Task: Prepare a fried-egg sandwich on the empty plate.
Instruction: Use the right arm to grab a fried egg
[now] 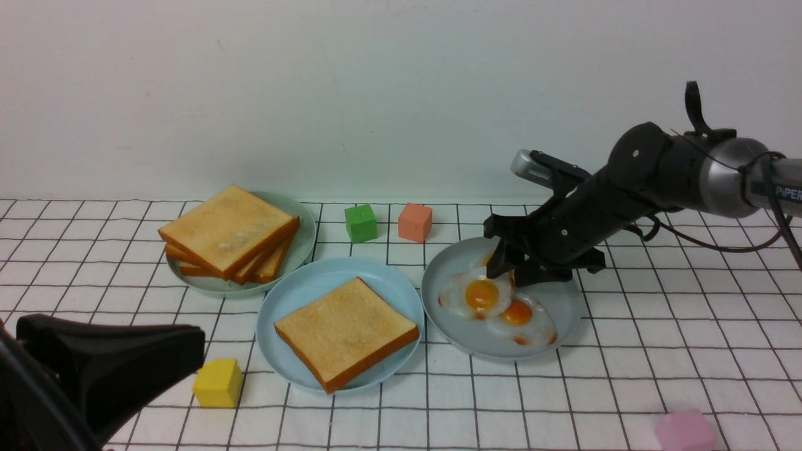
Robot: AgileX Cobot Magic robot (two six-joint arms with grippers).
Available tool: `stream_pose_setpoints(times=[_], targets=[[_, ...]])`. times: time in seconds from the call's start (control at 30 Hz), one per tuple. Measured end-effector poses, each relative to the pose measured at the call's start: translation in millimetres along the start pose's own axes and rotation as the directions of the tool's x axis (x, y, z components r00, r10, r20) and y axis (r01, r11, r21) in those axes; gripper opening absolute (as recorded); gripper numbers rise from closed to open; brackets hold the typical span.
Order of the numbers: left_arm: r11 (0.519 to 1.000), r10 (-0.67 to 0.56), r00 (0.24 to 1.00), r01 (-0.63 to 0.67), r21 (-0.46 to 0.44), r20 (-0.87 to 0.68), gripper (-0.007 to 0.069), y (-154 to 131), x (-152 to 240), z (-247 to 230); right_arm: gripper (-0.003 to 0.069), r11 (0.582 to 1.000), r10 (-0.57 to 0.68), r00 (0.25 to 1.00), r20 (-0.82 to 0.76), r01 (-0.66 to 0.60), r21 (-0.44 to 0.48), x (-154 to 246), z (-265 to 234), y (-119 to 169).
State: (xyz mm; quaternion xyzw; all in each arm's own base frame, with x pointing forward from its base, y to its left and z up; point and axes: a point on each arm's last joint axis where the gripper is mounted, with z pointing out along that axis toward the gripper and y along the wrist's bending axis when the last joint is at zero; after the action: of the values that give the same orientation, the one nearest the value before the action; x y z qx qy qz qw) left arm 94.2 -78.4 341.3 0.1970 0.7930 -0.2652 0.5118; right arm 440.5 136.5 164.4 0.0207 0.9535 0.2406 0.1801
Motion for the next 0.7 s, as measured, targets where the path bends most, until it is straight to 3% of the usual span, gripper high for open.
stream_pose_setpoints(times=[0.53,0.7], targets=[[1.0,-0.005,1.0,0.005,0.002,0.0,-0.0013,-0.2,0.0,0.0,0.0356,0.999,-0.003,1.0,0.003,0.003,-0.046,-0.1,6.8,1.1],[1.0,-0.005,1.0,0.005,0.002,0.0,-0.0013,-0.2,0.0,0.0,0.0305,0.998,-0.014,1.0,0.0,0.014,-0.06,0.4,7.4,2.1]])
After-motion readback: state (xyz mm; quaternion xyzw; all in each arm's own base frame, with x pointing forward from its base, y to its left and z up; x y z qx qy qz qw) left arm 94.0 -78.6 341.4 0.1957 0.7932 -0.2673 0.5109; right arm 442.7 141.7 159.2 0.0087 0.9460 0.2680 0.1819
